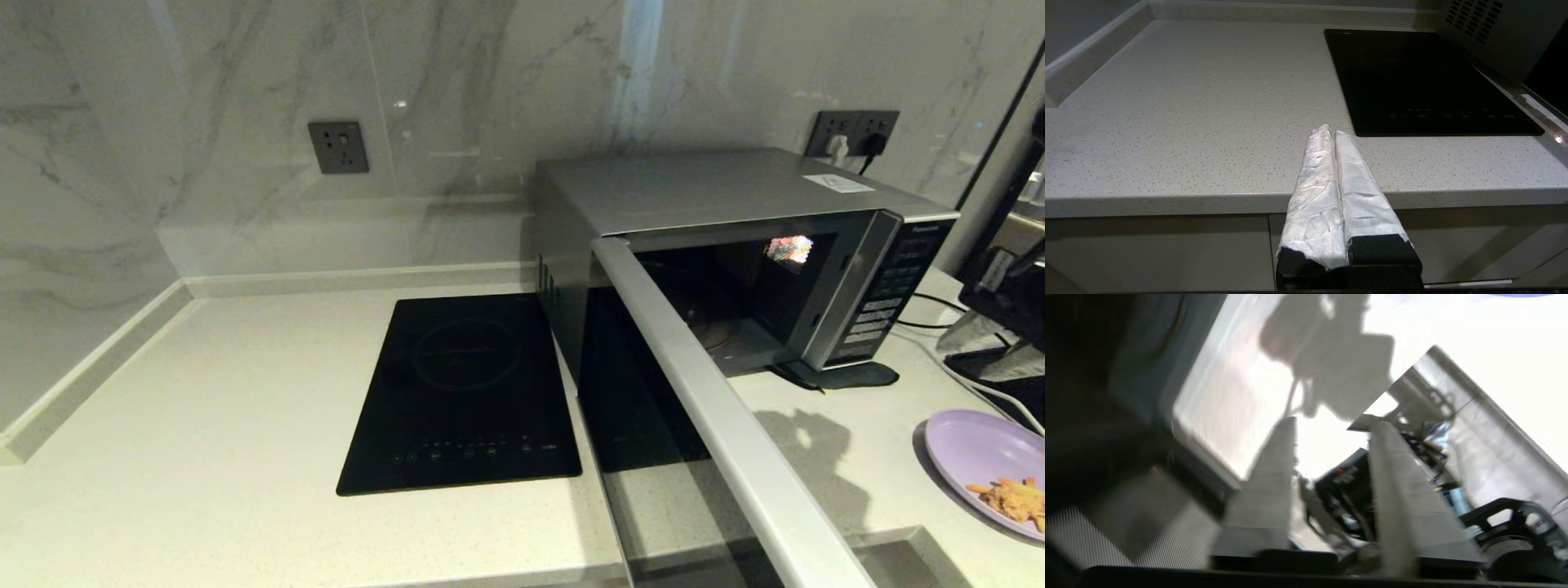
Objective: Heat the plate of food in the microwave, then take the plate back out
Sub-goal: Put the plate in the microwave oven
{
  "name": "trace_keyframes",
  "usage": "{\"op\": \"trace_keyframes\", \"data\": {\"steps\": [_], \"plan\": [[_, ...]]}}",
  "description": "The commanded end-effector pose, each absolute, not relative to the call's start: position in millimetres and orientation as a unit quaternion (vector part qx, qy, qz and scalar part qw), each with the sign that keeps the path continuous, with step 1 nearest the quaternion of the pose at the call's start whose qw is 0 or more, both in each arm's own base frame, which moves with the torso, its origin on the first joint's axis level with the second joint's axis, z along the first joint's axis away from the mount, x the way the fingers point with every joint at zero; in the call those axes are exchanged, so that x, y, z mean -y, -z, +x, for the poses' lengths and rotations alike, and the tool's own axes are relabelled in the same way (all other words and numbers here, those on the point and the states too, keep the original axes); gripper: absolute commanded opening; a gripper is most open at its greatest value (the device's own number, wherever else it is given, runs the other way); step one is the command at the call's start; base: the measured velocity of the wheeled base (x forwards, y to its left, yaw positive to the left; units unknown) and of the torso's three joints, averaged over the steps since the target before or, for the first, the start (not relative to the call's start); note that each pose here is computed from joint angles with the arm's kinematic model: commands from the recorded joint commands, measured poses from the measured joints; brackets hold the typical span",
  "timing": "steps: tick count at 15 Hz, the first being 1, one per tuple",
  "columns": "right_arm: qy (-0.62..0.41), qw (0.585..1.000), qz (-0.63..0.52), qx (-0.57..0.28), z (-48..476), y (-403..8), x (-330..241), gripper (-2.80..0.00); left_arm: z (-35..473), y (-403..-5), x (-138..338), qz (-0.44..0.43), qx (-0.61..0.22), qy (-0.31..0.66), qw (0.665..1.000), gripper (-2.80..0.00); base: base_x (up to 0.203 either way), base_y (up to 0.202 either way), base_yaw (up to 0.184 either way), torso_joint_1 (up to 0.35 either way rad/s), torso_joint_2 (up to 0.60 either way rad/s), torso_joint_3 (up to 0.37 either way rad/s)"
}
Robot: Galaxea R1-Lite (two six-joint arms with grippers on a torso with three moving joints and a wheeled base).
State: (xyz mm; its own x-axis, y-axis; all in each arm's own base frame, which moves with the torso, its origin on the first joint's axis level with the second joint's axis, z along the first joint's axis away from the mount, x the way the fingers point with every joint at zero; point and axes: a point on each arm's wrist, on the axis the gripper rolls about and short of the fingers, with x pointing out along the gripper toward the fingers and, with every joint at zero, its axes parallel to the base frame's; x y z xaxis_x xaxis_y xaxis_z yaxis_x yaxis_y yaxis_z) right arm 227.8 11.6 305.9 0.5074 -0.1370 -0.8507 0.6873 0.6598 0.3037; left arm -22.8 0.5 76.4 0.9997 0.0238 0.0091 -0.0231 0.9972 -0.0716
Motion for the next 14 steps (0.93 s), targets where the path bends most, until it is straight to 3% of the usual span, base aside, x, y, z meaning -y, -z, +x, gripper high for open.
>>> {"op": "trace_keyframes", "data": {"steps": [1, 7, 14], "plan": [[0.321, 0.761, 0.377, -0.420, 240.2, -292.9, 30.9, 0.00, -22.7, -76.5, -0.5, -0.036, 0.004, -0.012, 0.999, -2.80, 0.000, 0.000, 0.000, 0.000, 0.00, 0.000], [0.407, 0.633, 0.520, -0.403, 241.2, -242.9, 148.9, 0.00, -22.7, -76.5, -0.5, -0.036, 0.004, -0.012, 0.999, -2.80, 0.000, 0.000, 0.000, 0.000, 0.00, 0.000], [0.402, 0.560, 0.566, -0.452, 201.8, -188.8, 217.7, 0.00, -22.7, -76.5, -0.5, -0.036, 0.004, -0.012, 0.999, -2.80, 0.000, 0.000, 0.000, 0.000, 0.00, 0.000]]}}
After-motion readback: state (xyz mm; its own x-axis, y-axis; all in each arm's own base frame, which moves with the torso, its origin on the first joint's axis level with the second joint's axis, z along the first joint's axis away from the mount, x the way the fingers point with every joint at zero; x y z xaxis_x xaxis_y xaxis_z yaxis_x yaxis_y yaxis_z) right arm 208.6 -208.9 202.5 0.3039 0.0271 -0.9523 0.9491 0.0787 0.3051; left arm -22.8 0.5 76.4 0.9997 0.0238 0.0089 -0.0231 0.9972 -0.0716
